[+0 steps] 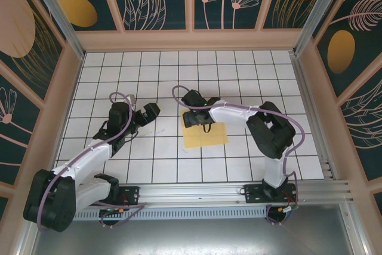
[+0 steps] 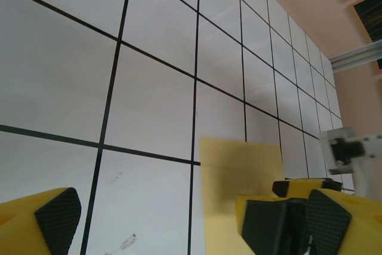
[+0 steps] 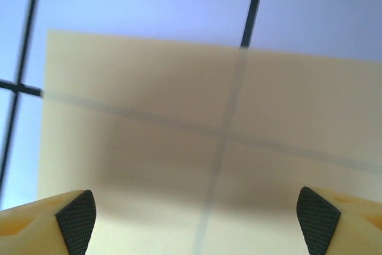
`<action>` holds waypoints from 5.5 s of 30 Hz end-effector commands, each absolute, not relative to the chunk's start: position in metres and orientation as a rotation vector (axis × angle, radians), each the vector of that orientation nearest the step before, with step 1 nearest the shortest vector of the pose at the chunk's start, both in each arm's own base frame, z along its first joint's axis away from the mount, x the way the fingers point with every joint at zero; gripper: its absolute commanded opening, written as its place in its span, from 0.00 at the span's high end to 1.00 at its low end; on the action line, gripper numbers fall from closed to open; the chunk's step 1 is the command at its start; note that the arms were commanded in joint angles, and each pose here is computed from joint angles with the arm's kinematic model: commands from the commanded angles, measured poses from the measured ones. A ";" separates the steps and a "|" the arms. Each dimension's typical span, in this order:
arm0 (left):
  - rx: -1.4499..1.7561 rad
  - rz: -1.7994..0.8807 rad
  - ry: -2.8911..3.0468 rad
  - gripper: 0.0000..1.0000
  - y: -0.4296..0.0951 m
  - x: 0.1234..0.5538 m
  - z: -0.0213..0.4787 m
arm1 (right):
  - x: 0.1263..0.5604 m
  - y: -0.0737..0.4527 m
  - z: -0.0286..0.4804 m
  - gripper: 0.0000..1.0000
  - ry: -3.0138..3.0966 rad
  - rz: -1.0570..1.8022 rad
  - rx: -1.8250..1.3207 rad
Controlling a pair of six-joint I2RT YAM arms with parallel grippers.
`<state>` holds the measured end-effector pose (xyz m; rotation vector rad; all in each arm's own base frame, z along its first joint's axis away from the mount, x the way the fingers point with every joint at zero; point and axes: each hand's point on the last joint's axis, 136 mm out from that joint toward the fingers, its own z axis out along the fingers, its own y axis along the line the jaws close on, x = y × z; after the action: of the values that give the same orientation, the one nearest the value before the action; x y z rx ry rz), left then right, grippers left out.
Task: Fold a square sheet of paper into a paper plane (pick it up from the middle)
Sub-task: Fold the square sheet of paper in half at the center of the table.
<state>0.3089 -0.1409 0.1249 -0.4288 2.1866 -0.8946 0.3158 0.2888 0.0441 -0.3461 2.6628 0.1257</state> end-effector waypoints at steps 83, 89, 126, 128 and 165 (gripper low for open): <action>-0.268 -1.142 2.133 0.01 -0.171 0.283 0.131 | 0.257 0.259 -0.031 0.05 2.967 0.042 -0.308; -0.267 -1.142 2.134 0.01 -0.171 0.283 0.131 | 0.265 0.265 -0.020 0.05 2.941 0.055 -0.311; -0.278 -1.123 2.107 0.01 -0.166 0.281 0.142 | 0.312 0.341 0.150 0.56 2.521 1.185 -0.045; -0.275 -1.125 2.104 0.01 -0.166 0.281 0.143 | 0.315 0.340 0.153 0.56 2.496 1.232 -0.007; -0.056 -1.340 2.354 0.27 -0.272 0.295 0.110 | 0.293 0.276 0.057 0.36 2.632 1.050 0.428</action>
<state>0.2915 -0.2545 0.1056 -0.1034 2.3553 -1.3046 0.2897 0.2720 0.0387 0.5053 2.6453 1.0030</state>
